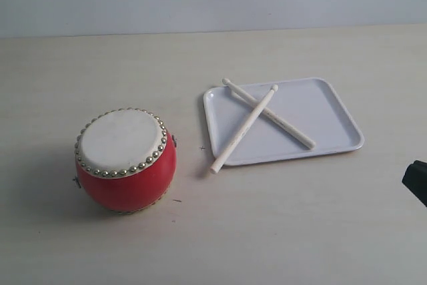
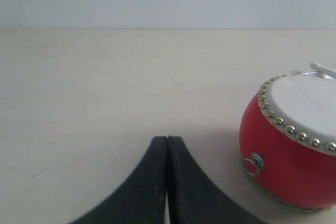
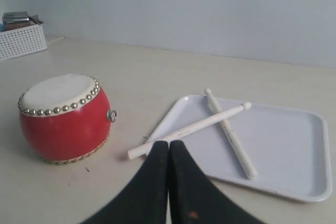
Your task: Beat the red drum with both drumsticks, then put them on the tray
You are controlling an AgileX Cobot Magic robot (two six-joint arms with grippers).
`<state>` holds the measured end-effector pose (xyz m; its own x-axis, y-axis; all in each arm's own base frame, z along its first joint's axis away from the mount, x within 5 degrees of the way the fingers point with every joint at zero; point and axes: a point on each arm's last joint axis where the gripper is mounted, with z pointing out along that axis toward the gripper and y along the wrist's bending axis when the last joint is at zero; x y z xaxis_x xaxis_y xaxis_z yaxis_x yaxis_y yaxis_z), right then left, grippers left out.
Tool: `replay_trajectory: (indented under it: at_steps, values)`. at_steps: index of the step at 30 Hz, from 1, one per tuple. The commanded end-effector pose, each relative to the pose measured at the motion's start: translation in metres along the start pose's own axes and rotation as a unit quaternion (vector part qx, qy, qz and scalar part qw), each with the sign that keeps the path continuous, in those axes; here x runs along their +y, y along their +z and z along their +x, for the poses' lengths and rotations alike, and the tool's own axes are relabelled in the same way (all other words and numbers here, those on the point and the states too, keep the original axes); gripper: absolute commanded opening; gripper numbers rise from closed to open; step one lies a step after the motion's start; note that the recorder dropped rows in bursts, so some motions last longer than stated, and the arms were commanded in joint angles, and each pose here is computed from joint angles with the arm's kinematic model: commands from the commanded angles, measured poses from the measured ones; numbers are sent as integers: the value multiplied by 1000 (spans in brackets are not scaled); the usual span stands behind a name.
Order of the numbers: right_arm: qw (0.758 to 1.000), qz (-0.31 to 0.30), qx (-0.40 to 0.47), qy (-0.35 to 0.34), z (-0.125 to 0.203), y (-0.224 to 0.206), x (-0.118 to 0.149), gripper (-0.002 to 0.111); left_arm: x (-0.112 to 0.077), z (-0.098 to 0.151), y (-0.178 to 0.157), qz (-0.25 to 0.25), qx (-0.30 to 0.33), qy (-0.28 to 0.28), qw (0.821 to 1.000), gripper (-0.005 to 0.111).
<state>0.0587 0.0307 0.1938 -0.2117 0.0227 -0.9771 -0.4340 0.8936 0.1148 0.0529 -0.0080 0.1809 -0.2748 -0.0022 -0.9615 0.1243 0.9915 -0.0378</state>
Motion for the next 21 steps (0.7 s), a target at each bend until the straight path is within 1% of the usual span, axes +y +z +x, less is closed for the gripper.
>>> replay_trajectory:
  at_steps: [1, 4, 10, 12, 15, 21]
  values:
    - [999, 5, -40, -9, -3, -6, -1, 0, 0, 0, 0, 0, -5, -2, 1000, 0]
    - [999, 2, -48, -9, -2, -10, 0, 0, 0, 0, 0, 0, -5, -2, 1000, 0]
    - [1000, 4, 4, -13, 8, -10, 0, 0, 0, 0, 0, 0, -5, -2, 1000, 0]
    - [1000, 5, 8, -12, 8, -10, 0, 0, 0, 0, 0, 0, -5, -2, 1000, 0]
    - [1000, 14, 7, -11, 8, -10, -1, 0, 0, 0, 0, 0, -5, -2, 1000, 0]
    - [999, 51, 3, -3, 8, -10, -6, 0, 0, 0, 0, 0, -5, -2, 1000, 0]
